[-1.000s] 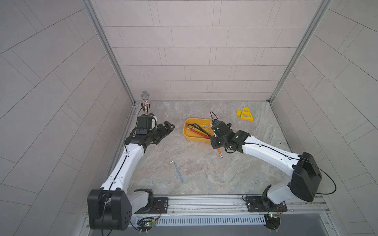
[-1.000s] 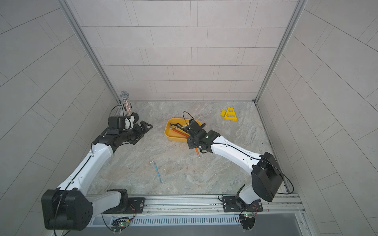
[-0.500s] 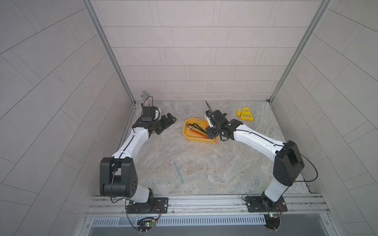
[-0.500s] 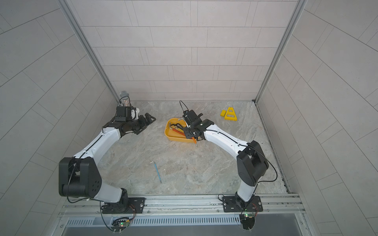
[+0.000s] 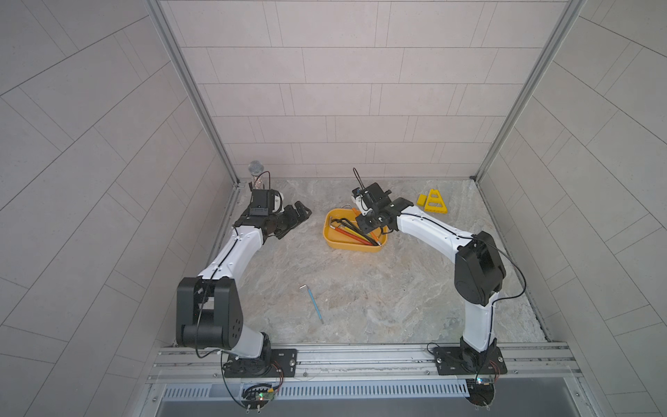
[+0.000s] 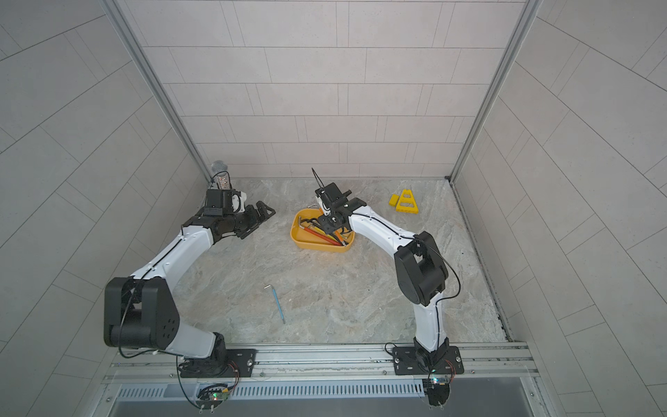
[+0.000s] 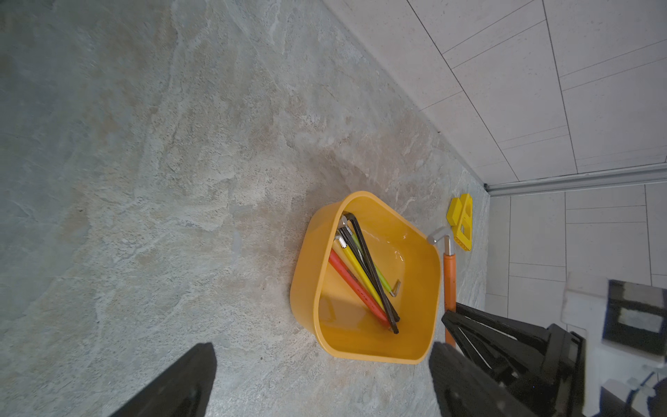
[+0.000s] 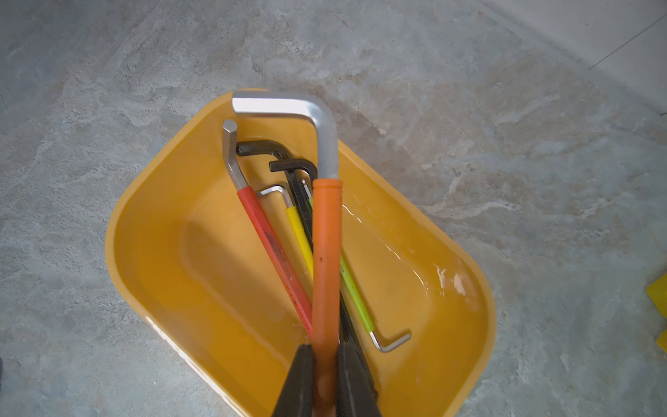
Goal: Put the hex key on the desktop into the storage box
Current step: Place the Allen key in the storage box.
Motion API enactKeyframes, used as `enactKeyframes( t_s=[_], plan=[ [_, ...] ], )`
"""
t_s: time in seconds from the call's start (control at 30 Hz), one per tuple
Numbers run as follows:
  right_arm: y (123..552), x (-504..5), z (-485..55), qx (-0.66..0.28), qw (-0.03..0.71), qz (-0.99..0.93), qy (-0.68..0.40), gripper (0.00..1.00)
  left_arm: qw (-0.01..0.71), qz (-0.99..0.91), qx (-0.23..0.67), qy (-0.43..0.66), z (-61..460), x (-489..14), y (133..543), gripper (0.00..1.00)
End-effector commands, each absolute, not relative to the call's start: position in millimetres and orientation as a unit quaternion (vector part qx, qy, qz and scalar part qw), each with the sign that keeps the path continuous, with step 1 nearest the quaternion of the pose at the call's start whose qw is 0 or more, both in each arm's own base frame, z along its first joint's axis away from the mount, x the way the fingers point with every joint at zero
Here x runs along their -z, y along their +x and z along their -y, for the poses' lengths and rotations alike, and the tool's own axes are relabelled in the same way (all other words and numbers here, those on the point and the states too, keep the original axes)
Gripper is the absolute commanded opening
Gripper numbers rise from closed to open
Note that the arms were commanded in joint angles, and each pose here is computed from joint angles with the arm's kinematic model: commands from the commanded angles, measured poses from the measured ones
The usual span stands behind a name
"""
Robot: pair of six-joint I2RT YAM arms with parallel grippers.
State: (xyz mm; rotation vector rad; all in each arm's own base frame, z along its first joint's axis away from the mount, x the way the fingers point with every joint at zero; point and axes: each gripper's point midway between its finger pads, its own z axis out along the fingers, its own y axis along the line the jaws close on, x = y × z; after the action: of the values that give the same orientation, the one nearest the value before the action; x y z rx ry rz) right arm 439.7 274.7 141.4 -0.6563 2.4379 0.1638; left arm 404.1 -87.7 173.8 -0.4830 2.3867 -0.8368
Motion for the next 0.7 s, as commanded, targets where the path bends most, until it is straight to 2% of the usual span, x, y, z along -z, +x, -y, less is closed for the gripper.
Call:
enactKeyframes(
  t_s=[0.0, 0.37, 0.57, 0.67],
  plan=[
    [452, -136, -279, -0.052, 0.3, -0.911, -0.276, 0.0, 0.295, -0.887, 0.309, -0.175, 83, -179, 405, 1.0],
    [474, -96, -289, -0.021, 0.271, -0.908, -0.319, 0.0, 0.296, -0.886, 0.306, -0.185, 77, -177, 406, 1.0],
    [464, -89, -292, -0.042, 0.246, -0.916, -0.315, 0.15, 0.297, -0.884, 0.305, -0.191, 72, -177, 407, 1.0],
    [459, -89, -290, -0.043, 0.24, -0.918, -0.312, 0.15, 0.297, -0.883, 0.305, -0.197, 69, -176, 407, 1.0]
  ],
)
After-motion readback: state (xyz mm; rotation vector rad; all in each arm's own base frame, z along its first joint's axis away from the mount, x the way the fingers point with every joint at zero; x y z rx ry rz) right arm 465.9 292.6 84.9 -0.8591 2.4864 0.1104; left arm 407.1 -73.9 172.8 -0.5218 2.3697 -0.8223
